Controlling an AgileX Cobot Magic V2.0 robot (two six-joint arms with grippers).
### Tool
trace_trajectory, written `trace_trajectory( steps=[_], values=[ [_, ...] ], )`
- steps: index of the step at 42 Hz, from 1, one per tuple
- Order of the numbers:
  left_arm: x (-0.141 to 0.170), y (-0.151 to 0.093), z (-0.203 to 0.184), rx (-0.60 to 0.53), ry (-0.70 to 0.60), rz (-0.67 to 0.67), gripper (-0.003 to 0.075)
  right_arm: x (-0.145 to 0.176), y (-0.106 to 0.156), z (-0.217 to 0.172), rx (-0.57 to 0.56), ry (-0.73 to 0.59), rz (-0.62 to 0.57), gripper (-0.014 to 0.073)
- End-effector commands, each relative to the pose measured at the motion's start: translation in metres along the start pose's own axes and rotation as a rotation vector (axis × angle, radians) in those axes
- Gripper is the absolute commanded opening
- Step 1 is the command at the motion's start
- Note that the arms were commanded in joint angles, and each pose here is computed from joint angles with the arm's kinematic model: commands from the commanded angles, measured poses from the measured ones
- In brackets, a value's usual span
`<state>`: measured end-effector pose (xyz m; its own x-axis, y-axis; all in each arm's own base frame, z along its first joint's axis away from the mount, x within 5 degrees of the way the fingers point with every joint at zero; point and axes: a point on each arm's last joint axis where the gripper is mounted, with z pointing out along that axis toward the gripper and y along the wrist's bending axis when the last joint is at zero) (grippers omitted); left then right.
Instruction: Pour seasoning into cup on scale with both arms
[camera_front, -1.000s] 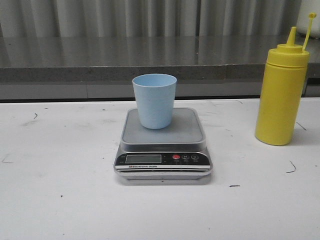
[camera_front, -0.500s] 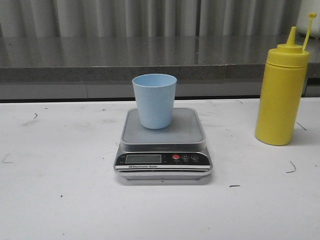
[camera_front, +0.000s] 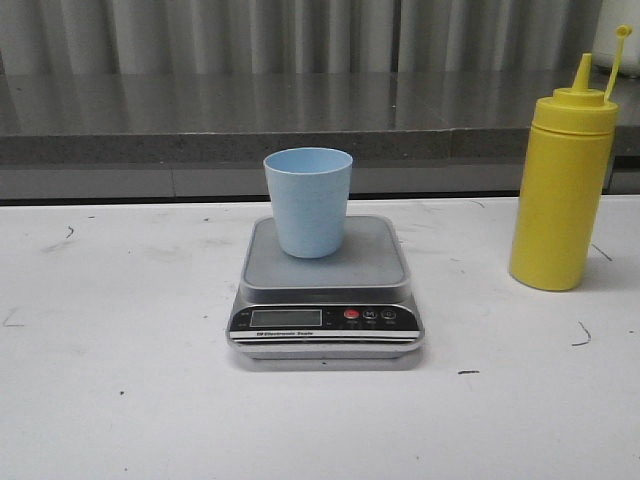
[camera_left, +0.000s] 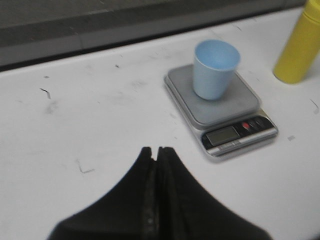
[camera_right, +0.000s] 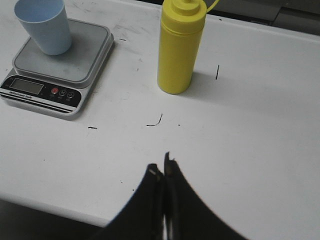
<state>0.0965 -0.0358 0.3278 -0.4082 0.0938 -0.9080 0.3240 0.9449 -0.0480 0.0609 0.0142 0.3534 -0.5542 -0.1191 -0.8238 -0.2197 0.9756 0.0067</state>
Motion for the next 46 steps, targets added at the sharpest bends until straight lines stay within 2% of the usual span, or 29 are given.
trace_trajectory(
  steps=[1,10,18,28,46],
  values=[
    [0.006,0.008,-0.009,-0.065,-0.249,-0.044,-0.0020,-0.013,0.000,-0.007,0.005,-0.097,-0.014,-0.0120],
    [0.073,0.022,-0.006,-0.228,-0.442,-0.086,-0.0020,-0.013,0.000,-0.007,0.005,-0.097,-0.014,-0.0120],
    [0.110,0.025,0.000,-0.280,-0.525,-0.085,-0.0020,-0.013,0.000,-0.007,0.005,-0.097,-0.014,-0.0120],
    [0.128,0.026,0.005,-0.294,-0.566,-0.081,-0.0020,-0.013,0.000,-0.007,0.005,-0.097,-0.014,-0.0120],
    [0.128,0.026,0.003,-0.311,-0.576,-0.082,-0.0020,-0.013,0.000,-0.006,0.005,-0.095,-0.014,-0.0120]
  ],
)
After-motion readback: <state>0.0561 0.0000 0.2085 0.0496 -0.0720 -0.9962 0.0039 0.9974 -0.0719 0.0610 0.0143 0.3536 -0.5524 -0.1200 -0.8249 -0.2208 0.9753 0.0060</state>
